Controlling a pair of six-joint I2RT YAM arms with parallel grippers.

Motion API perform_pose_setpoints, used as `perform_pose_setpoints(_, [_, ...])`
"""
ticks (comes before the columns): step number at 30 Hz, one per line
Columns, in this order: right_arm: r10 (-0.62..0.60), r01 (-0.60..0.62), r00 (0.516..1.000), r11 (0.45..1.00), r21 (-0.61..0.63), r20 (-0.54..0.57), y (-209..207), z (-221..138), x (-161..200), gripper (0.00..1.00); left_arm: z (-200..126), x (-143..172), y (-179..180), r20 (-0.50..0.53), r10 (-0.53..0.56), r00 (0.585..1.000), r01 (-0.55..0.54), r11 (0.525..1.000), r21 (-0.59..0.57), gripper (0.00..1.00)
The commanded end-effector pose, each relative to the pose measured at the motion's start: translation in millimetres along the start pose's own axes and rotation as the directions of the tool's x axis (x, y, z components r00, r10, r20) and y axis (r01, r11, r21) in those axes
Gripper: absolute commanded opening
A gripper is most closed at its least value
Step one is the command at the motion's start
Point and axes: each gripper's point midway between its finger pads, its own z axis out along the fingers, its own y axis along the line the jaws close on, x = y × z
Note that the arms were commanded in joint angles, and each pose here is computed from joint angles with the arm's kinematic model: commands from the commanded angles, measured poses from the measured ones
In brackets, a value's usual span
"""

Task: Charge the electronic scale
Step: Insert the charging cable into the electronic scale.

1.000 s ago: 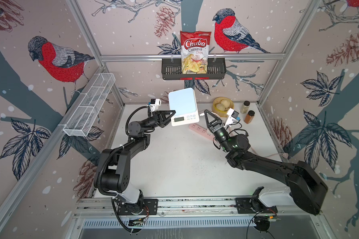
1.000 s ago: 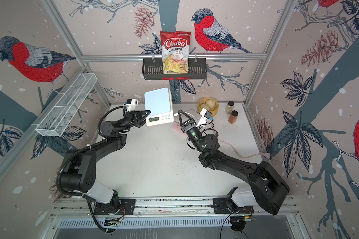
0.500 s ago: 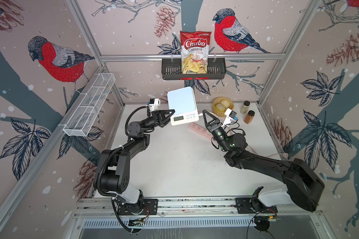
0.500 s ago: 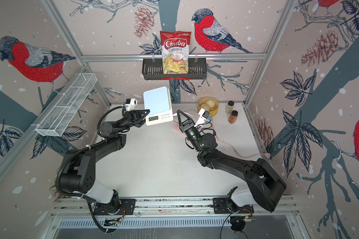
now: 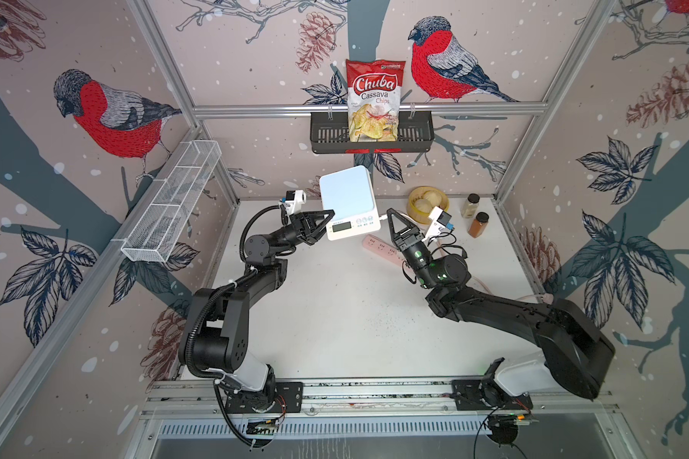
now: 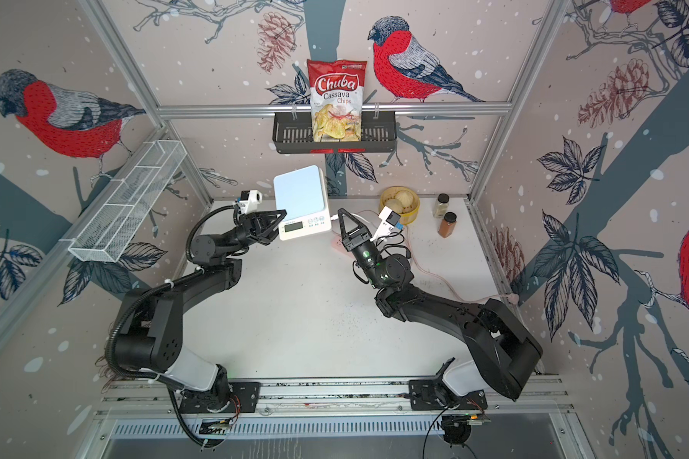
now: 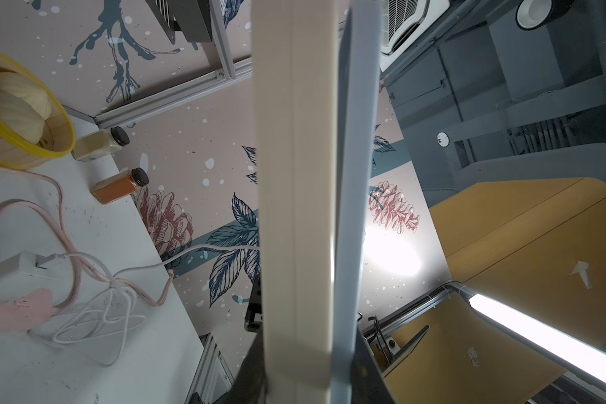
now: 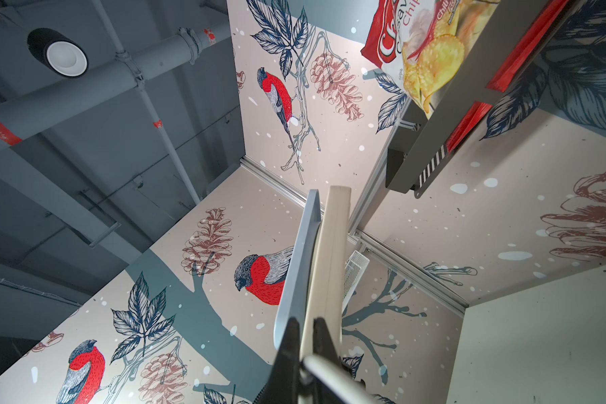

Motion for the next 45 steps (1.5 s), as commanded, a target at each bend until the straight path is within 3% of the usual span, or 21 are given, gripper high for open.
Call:
perform_pose_setpoints(1, [-0.019, 0.019, 0.999, 1.000, -0.010, -0.046, 1.6, 1.3, 12.1, 0.00, -0.9, 17.8, -39.0, -0.031, 0.206, 0.978, -0.201, 0.972, 0.122, 0.06])
perform_pose_setpoints(26, [-0.156, 0.179, 0.951, 0.982, 0.065, -0.269, -29.2, -0.3, 73.8, 0.00, 6.0, 11.7, -29.5, -0.025, 0.196, 0.980, -0.195, 0.980, 0.042, 0.00])
perform_pose_setpoints(38, [-0.145, 0.150, 0.988, 0.977, 0.153, -0.043, -39.6, -19.3, 47.6, 0.00, 5.7, 0.0, -24.4, 0.103, 0.197, 0.975, -0.190, 0.979, -0.076, 0.00])
perform_pose_setpoints(45, [-0.159, 0.148, 0.986, 0.974, 0.174, 0.052, -41.4, -6.9, 35.5, 0.00, 0.8, 4.7, -15.7, 0.149, 0.144, 0.978, -0.132, 0.987, -0.087, 0.00])
